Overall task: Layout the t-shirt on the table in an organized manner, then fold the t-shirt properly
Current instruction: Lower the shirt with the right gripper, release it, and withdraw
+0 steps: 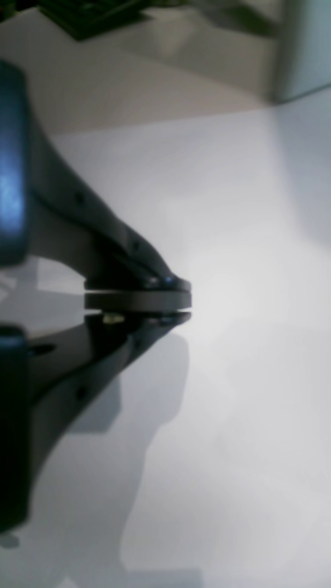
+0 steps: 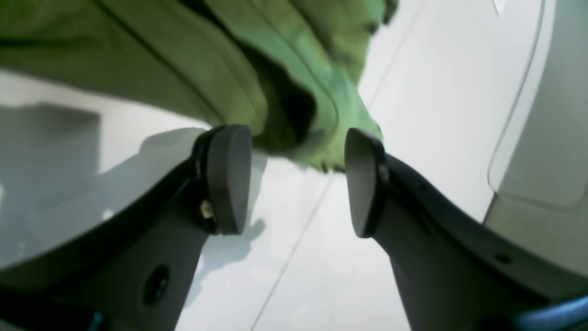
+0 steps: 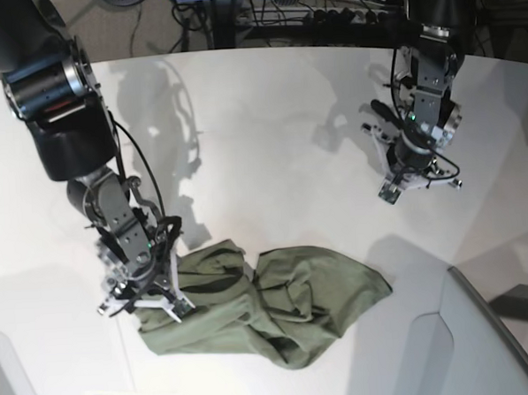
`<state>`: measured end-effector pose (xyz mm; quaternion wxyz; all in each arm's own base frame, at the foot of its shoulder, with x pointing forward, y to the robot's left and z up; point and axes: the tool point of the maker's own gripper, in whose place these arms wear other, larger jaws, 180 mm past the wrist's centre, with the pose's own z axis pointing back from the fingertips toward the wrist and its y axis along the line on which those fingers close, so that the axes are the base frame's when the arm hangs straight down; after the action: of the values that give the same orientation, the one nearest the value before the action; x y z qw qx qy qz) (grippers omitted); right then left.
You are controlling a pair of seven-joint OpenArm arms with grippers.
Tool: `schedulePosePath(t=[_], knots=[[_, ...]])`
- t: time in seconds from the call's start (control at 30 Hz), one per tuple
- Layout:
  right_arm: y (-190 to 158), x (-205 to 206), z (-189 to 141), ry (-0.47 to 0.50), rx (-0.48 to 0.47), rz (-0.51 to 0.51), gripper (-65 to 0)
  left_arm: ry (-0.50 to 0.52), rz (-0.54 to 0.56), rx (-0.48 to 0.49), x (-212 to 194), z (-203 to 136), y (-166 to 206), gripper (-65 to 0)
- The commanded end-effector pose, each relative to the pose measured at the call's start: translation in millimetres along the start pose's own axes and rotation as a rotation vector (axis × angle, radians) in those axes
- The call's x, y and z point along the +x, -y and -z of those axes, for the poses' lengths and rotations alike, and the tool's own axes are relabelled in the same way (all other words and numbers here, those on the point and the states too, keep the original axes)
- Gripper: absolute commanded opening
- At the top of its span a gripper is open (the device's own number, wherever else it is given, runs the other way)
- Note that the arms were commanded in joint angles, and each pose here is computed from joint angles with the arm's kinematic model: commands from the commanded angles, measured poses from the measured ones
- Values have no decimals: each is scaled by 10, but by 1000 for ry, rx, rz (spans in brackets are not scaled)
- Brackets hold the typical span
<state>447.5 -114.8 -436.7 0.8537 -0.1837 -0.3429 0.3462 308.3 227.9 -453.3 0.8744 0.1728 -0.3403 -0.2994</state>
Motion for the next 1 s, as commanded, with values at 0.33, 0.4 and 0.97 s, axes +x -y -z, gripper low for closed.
schedulePosePath(t=[0.33, 0.4, 0.97], knots=[[174, 0, 228, 33, 11, -19, -372, 82, 1, 30, 174, -156, -30, -650], [143, -43, 230, 27, 15, -26, -377, 74, 0, 25, 141, -151, -10, -650], [24, -25, 154, 49, 16, -34, -287, 65, 1, 19, 92, -167, 28, -650]])
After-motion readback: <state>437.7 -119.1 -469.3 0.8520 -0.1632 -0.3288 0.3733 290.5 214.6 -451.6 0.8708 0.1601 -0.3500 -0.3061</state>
